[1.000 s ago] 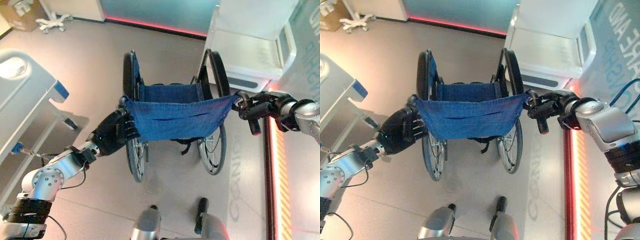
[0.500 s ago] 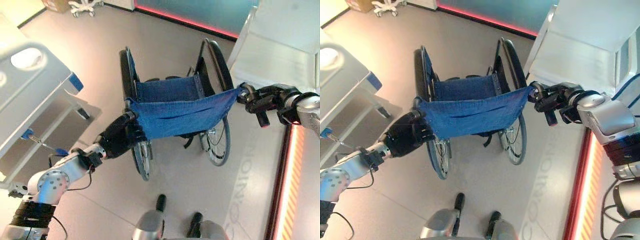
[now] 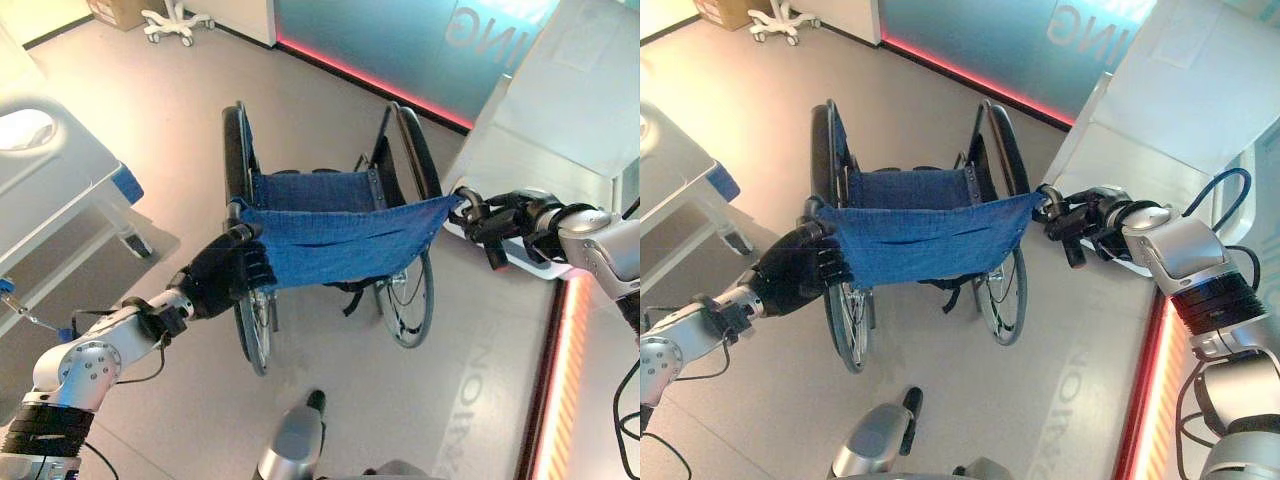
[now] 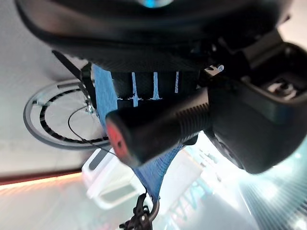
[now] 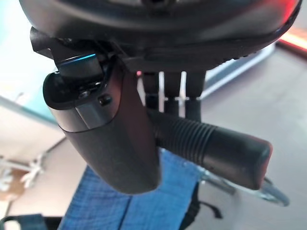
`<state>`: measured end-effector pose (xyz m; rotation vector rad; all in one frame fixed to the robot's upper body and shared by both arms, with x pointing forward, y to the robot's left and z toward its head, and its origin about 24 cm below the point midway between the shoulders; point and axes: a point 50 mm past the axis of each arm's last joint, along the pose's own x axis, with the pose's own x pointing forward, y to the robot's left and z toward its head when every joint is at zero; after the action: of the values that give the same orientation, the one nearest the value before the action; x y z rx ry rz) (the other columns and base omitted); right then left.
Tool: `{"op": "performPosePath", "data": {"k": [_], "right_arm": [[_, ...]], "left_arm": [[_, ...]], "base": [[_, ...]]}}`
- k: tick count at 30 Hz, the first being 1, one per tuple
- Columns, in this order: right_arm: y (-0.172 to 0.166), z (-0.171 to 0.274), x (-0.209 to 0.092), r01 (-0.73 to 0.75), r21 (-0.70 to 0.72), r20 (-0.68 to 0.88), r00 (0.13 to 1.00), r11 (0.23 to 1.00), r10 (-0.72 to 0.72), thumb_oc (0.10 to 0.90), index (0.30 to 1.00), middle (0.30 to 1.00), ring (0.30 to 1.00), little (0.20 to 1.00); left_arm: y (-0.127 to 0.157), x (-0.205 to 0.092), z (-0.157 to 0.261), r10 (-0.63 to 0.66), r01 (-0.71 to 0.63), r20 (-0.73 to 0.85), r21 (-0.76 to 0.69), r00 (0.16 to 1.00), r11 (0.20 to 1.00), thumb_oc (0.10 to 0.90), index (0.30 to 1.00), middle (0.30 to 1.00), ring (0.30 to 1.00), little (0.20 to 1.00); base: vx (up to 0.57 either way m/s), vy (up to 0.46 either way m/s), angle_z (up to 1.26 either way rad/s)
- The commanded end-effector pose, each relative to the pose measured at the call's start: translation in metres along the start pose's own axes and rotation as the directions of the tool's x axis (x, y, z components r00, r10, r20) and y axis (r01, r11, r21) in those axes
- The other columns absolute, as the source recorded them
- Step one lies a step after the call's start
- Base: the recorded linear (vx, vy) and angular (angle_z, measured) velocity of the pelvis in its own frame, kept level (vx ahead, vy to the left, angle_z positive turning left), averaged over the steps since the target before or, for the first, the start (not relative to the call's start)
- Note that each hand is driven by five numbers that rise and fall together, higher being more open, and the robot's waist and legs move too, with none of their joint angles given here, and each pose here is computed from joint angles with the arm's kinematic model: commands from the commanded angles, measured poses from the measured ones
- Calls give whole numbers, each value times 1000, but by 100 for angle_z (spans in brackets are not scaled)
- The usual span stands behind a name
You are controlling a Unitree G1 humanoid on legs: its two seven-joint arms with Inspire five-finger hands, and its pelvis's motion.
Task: Push the wheelchair next to the bed
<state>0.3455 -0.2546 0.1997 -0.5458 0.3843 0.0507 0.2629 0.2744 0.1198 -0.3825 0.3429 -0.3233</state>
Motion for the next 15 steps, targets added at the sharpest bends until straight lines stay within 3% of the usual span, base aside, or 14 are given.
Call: {"op": "performPosePath", "data": {"k": [1, 7, 15], "right_arm": [[-19, 60, -32, -78, -48, 329, 940, 996, 90, 400, 300, 300, 300, 300], [-30, 66, -38, -30, -70, 354, 934, 997, 53, 400, 300, 300, 300, 300], [-13, 84, -45, -42, -43, 345, 937, 998, 54, 400, 300, 300, 300, 300]], "left_arm": [[-31, -22, 98, -181, 148, 390, 114, 903, 982, 400, 300, 300, 300, 300], [-36, -21, 88, -205, 169, 420, 121, 884, 978, 400, 300, 300, 300, 300], [-36, -12, 87, -196, 164, 433, 110, 880, 980, 400, 300, 300, 300, 300]], "base": [[375, -11, 8], [364, -42, 40], [596, -209, 47]]}}
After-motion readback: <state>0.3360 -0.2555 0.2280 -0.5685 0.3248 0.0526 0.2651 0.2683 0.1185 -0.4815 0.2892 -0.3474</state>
